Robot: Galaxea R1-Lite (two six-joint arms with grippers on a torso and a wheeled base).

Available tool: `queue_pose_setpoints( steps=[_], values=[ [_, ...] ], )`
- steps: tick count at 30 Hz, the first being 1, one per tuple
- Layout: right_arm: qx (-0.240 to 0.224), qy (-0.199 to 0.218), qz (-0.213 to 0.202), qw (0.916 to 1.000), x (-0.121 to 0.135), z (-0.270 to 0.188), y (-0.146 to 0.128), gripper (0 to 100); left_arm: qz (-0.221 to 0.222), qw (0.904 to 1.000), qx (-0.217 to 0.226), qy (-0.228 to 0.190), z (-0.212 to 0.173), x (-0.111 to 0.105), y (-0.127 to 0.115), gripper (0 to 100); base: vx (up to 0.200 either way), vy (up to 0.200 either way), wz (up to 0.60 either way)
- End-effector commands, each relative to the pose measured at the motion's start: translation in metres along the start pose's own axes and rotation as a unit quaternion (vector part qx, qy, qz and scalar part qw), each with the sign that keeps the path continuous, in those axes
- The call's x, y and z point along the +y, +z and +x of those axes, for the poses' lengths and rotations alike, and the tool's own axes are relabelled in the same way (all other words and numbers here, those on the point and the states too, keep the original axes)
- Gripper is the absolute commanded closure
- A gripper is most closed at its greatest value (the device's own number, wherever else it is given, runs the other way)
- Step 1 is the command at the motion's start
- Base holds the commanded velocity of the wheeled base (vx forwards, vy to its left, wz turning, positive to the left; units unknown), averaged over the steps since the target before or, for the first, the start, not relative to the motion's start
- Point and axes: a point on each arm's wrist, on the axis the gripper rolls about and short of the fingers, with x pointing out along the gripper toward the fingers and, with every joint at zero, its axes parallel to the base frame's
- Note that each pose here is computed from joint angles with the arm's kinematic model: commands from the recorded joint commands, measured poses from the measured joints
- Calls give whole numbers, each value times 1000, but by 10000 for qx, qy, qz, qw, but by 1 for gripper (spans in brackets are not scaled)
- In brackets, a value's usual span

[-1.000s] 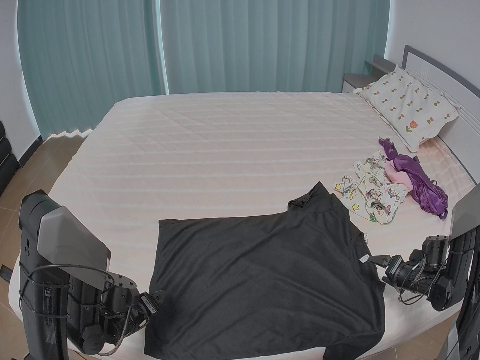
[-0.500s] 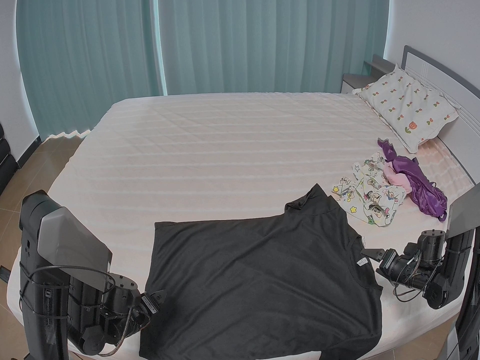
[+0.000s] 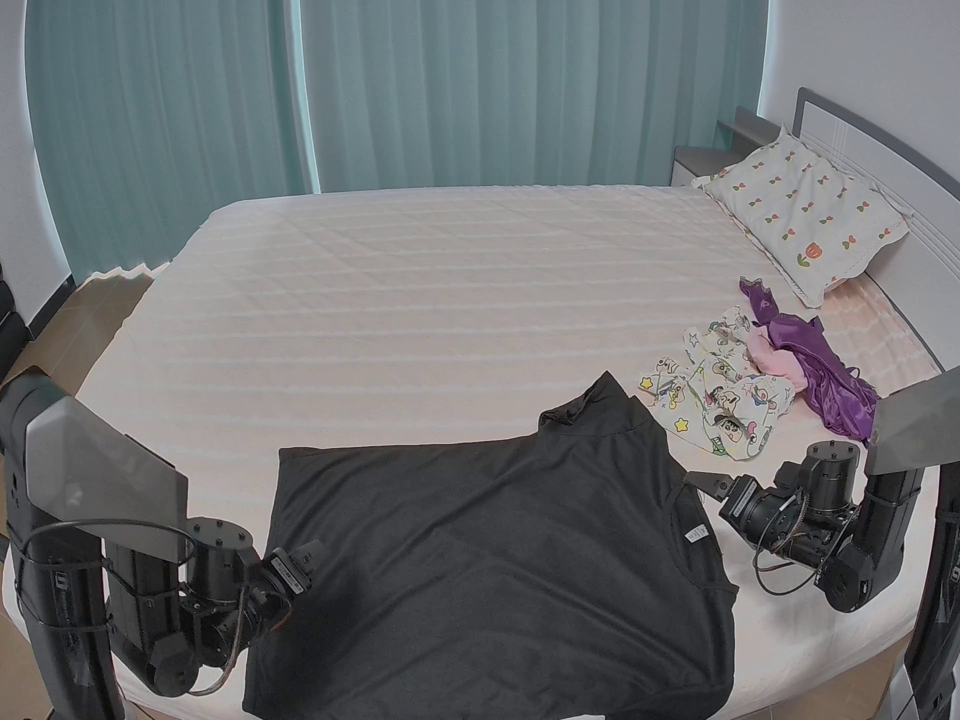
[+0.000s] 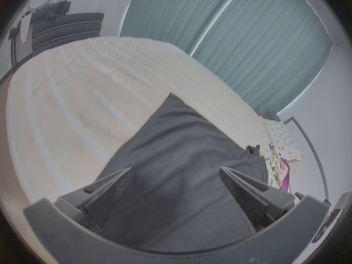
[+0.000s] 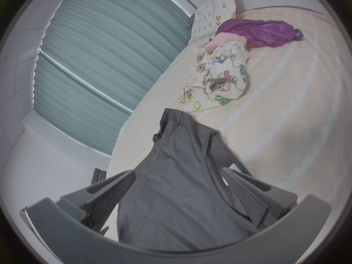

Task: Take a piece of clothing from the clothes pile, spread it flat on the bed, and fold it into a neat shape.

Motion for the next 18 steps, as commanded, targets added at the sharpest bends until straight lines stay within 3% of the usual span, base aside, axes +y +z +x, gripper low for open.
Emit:
queue_pose_setpoints(
  steps=[1,2,5,9,11,13,18],
  values=[
    [97,94,137,9998,7,2,-7,0,24,9972,-705,-232,8,-8,33,0,0,0,0],
    [102,67,262,9996,5,3,-7,0,279,9940,-1032,-215,20,-8,49,0,0,0,0],
    [92,1,378,9992,1,4,-7,0,502,9890,-1375,-211,42,-13,71,0,0,0,0],
    [45,12,389,9992,2,2,-5,0,503,9907,-1258,-95,77,-25,93,0,0,0,0],
    [45,12,389,9992,2,2,-5,0,503,9907,-1258,-95,77,-25,93,0,0,0,0],
    [9,30,382,9993,3,2,-4,0,369,9941,-1023,-33,111,-36,110,0,0,0,0],
    [-42,77,363,9993,6,1,-1,0,252,9967,-768,23,155,-34,112,0,0,0,0]
  ],
)
